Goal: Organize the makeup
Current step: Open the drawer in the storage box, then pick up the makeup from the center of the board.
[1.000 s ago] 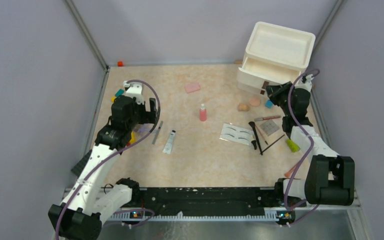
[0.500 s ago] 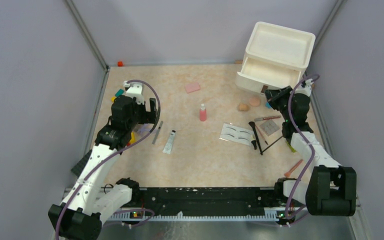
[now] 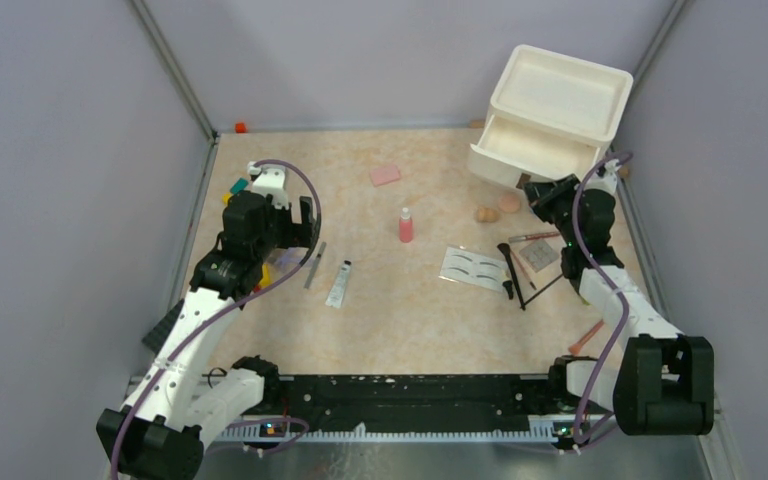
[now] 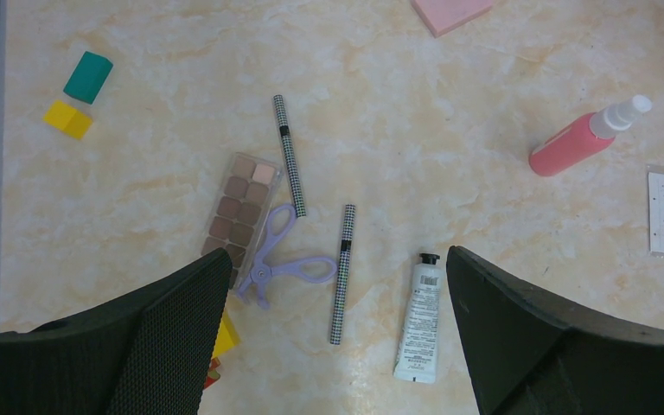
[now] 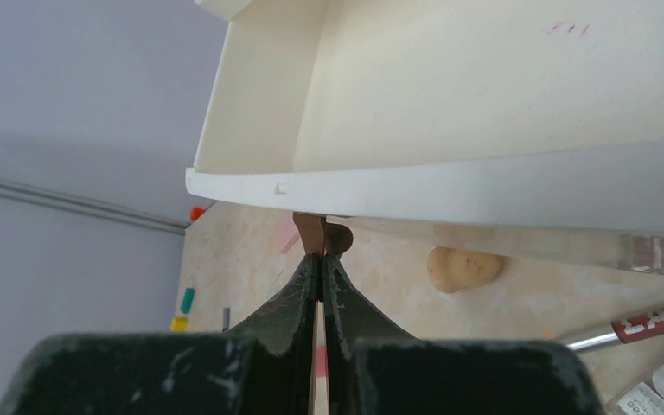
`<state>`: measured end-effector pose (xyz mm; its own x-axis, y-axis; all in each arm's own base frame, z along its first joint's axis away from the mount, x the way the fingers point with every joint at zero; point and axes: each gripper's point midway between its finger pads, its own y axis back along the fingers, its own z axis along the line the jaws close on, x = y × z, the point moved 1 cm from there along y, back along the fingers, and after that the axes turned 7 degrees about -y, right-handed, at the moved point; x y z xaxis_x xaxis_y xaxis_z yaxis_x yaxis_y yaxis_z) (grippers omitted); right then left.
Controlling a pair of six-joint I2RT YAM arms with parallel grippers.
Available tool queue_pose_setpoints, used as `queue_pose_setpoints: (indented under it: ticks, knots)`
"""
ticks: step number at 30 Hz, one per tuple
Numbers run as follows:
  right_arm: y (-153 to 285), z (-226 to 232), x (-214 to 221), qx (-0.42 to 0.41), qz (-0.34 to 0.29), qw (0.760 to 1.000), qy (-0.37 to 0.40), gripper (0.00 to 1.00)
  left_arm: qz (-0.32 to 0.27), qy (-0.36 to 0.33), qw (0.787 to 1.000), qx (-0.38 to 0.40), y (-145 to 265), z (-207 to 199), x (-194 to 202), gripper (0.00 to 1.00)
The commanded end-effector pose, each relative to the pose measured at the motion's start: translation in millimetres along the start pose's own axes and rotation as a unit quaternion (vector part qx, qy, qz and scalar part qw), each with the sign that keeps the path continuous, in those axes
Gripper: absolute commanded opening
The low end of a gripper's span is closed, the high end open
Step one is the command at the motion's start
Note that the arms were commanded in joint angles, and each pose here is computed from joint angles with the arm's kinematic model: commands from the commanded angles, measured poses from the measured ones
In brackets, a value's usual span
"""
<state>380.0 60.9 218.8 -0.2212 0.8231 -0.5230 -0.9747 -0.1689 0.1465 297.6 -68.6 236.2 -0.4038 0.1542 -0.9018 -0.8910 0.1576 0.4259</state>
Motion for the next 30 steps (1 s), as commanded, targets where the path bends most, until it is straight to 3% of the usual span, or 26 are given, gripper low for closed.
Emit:
queue_pose_setpoints:
  ticks: [1,3,8,12,15,23,30]
  knots:
    - [9.3,3.9,14.6,-0.007,0.028,1.0,0.004,0.0,-0.02,-0.002,1.0,0.0,-1.6,1.3,-9.0,0.99]
    - [9.4,4.2,12.6,-0.004,0.025,1.0,0.007,0.03,-0.02,-0.002,1.0,0.0,-1.6,1.3,-8.9,0.99]
    - [9.3,5.7,10.9,0.004,0.031,0.999,0.018,0.21,-0.021,-0.002,1.0,0.0,-1.5,1.3,-9.3,0.99]
    - [11.9,9.4,10.7,0.008,0.045,0.998,0.037,0.5,-0.02,-0.002,1.0,0.001,-2.4,1.0,-8.7,0.99]
    - [16.2,13.1,11.1,0.001,0.05,0.997,0.055,0.61,-0.019,-0.002,1.0,0.004,-2.9,0.2,-8.9,0.99]
    - [20.1,18.1,12.4,-0.003,0.052,0.995,0.09,0.68,-0.015,-0.003,1.0,0.005,-5.7,0.5,-7.7,0.99]
    - [23.1,51.9,40.4,-0.042,0.055,0.979,0.192,0.68,-0.014,-0.001,1.0,0.001,-6.5,2.6,-7.0,0.99]
